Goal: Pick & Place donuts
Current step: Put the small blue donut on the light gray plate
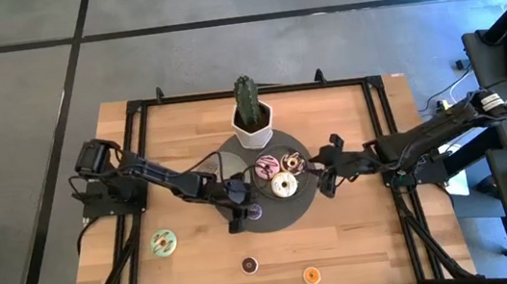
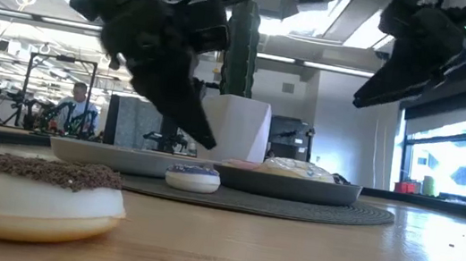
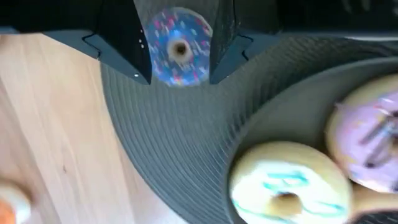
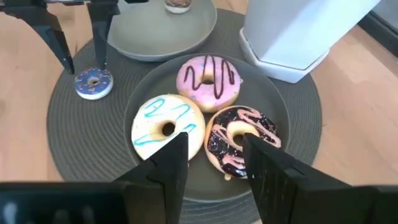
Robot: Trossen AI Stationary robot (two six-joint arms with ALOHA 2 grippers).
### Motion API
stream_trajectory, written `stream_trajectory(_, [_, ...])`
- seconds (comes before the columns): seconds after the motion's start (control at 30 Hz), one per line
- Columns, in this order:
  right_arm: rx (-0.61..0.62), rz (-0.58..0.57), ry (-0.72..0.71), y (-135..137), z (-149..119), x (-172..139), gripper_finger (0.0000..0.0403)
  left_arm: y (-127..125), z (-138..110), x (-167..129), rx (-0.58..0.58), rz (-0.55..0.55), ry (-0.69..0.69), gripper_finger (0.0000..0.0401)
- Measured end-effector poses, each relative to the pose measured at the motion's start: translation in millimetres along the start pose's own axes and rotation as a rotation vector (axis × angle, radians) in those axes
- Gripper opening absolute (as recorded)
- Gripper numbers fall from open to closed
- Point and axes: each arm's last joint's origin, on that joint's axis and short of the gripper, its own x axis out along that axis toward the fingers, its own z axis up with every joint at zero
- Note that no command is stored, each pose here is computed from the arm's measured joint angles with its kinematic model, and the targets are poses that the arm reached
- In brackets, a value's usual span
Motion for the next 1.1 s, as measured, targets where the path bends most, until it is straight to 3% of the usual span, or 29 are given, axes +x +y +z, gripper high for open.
stream_trajectory(0.23, [0.006, 0.002, -0.017, -3.4, -10.6, 2.3, 0.0155, -5.1, -2.9, 9.9, 0.057, 0.055, 0.024, 0.0131])
stream_trajectory(0.53, [0.005, 0.004, -0.015, -3.0, -11.2, 3.4, 0.0155, -3.1, -6.7, 9.2, 0.016, 0.103, 0.059, 0.0108])
stream_trajectory(1.1, [0.003, 0.004, -0.014, -3.0, -11.3, 3.5, 0.0155, -3.6, -13.3, 17.8, 0.039, 0.122, 0.083, 0.0124])
